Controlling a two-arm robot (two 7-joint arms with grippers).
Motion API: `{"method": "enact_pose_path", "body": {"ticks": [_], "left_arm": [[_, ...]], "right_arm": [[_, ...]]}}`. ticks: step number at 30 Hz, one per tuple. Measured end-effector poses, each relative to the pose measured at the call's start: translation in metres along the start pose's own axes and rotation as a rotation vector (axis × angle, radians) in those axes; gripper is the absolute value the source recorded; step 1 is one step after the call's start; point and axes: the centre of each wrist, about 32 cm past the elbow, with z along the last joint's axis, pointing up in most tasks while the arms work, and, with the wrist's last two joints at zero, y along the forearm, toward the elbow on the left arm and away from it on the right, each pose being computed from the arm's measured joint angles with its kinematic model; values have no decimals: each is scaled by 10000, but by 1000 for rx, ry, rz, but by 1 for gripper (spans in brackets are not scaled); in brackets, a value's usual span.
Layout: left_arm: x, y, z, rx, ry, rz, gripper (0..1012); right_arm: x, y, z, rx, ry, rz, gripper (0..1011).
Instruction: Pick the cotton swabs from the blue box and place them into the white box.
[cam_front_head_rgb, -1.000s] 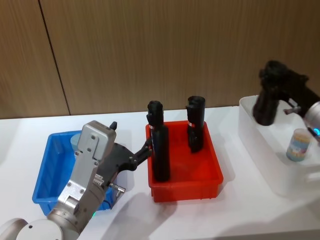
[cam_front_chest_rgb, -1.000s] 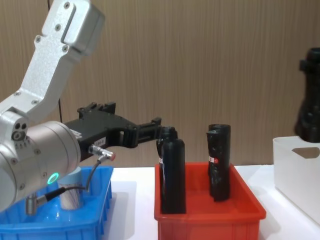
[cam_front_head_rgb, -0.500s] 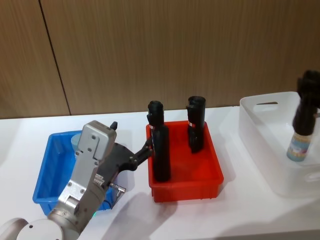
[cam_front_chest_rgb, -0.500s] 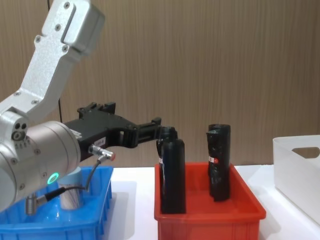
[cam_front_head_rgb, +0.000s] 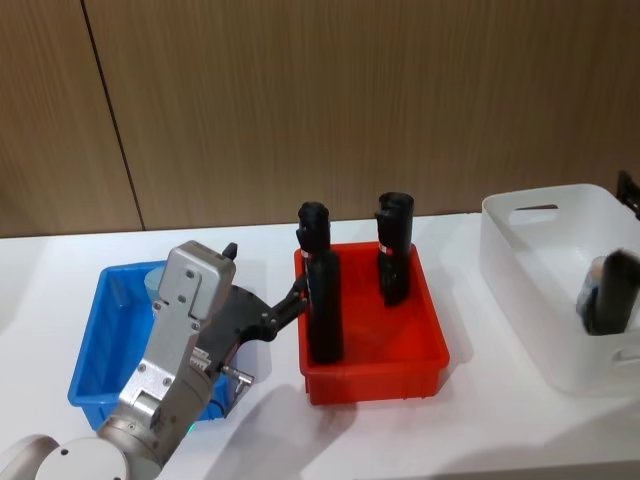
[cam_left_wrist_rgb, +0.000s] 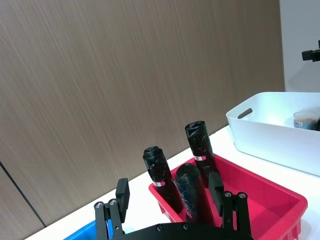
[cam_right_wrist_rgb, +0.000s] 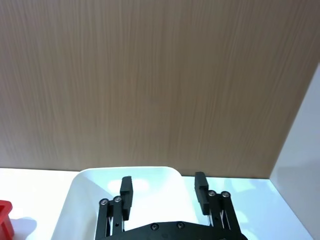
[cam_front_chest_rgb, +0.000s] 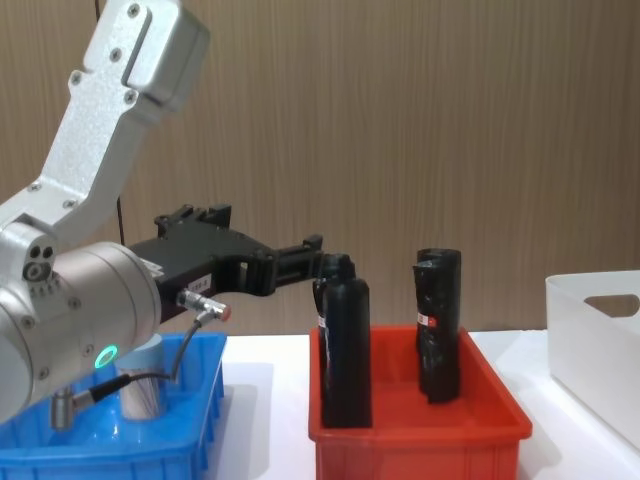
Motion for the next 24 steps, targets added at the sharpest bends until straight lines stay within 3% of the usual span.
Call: {"method": "enact_pose_path", "body": {"ticks": [6,10,24], "left_arm": [[0,0,0,0,0,0,1003],[0,0,0,0,0,0,1003],[0,0,0,0,0,0,1003]], "right_arm": [[33,-10,-13,-2,-2,-8,929],[48,-19,-22,-1,-4,-12,1002],[75,-49,-23,8,-9,-9,1002]]}}
